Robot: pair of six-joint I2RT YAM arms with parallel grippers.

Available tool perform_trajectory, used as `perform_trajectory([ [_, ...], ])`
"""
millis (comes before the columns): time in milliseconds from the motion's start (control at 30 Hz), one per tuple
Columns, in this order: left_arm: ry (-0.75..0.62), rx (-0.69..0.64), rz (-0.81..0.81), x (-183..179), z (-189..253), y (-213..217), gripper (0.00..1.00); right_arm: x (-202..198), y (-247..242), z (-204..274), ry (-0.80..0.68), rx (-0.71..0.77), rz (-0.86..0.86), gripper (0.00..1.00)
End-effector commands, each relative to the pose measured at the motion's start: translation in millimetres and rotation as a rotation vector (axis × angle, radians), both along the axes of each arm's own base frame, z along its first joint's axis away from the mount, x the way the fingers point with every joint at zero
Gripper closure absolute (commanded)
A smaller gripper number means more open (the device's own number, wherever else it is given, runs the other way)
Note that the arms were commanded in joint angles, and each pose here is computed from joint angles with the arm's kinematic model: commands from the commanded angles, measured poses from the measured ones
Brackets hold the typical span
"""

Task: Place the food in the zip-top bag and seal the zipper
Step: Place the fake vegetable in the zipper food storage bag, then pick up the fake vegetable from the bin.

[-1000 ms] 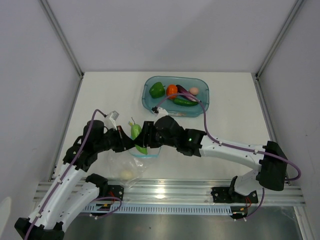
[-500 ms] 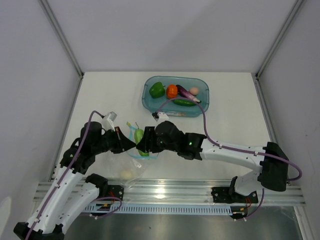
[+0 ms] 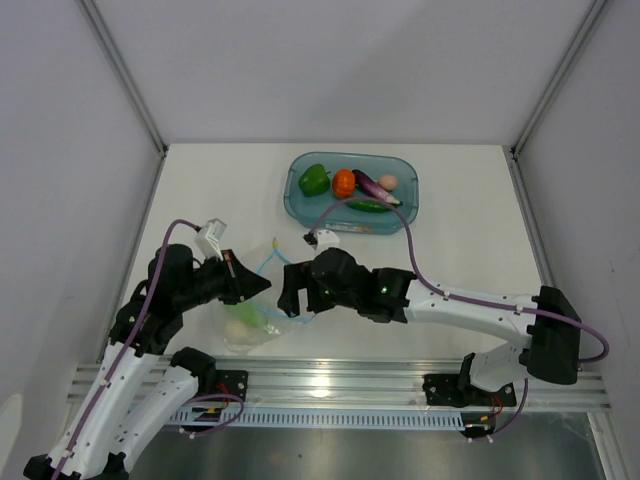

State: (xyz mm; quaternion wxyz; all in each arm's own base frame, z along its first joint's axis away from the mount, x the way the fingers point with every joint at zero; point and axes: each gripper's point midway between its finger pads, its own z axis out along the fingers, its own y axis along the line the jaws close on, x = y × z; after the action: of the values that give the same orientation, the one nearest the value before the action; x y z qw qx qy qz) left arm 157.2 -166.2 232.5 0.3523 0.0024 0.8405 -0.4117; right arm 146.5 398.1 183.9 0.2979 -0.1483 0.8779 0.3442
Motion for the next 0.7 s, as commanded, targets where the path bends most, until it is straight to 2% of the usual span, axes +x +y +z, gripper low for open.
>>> perform_trajectory([
  [0,-0.039,-0.034,-0.012,0,16,-3,1.00,19,-13,60,-0.146,0.050,-0.040,0.03],
  [167,-0.037,-0.022,-0.010,2,10,-2,0.99,55,-35,100,-0.219,0.086,-0.097,0.07],
  [367,-0.023,-0.012,-0.016,3,2,-3,0.99,129,-78,138,-0.331,0.110,-0.253,0.09],
  [567,-0.028,0.004,-0.019,6,-2,-3,0.99,217,-126,137,-0.420,0.047,-0.433,0.08],
  [667,-0.032,0.006,-0.022,8,-4,-4,0.99,258,-137,116,-0.423,-0.002,-0.482,0.09],
])
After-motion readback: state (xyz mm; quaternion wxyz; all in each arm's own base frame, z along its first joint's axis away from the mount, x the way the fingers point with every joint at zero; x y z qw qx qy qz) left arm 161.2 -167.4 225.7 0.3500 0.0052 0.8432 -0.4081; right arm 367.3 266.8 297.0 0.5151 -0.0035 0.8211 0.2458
